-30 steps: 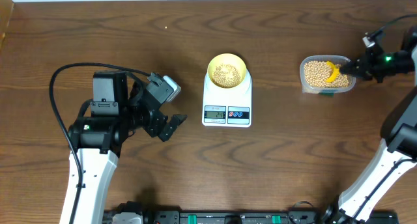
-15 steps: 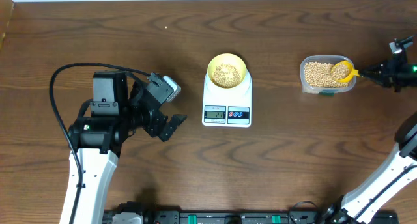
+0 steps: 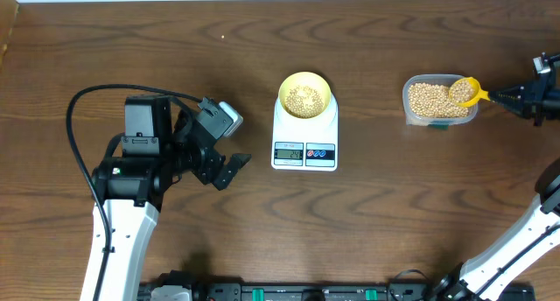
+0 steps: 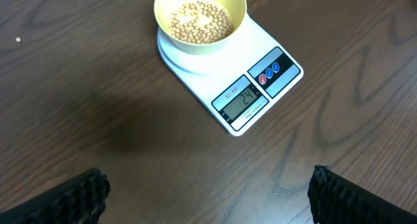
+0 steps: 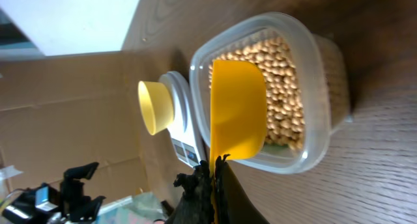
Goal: Scoop item into bowl and weigh 50g on scale
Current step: 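Scoop more soybeans from the tub and lift the scoop out, then carry the scoop over the yellow bowl and pour soybeans in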
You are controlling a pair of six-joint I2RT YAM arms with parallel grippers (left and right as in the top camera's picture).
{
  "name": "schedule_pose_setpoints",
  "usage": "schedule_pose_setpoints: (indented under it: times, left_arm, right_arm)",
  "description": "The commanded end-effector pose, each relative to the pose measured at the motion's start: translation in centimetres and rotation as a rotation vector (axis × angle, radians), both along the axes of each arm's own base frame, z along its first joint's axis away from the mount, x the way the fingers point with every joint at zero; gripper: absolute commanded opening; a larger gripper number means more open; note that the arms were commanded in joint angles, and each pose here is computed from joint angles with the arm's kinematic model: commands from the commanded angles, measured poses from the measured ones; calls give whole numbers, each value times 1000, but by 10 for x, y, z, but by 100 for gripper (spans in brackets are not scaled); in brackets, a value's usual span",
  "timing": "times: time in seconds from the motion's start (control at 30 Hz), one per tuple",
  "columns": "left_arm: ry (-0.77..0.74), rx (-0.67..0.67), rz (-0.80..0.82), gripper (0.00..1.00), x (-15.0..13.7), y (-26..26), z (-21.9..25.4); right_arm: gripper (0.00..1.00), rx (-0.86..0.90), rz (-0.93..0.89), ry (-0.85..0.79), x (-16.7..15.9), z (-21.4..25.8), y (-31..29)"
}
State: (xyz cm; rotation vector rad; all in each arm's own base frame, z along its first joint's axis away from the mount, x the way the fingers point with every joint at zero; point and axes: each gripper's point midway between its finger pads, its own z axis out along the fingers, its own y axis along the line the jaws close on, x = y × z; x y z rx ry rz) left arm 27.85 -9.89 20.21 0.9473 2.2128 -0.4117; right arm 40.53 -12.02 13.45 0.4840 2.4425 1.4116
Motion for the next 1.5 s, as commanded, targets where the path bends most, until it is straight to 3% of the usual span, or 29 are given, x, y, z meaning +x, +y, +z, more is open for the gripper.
schedule_pose_setpoints:
  times: [0.0, 0.57, 1.47]
  left_arm:
    - [3, -3, -13, 99, -1, -1, -2]
    - [3, -3, -13, 99, -1, -1, -2]
    - [3, -3, -13, 99, -1, -1, -2]
  right_arm:
    - [1, 66, -14, -62, 8, 12, 5]
    - [1, 164, 46, -92, 23, 28, 51]
    - [1, 264, 406, -34, 33, 38, 246]
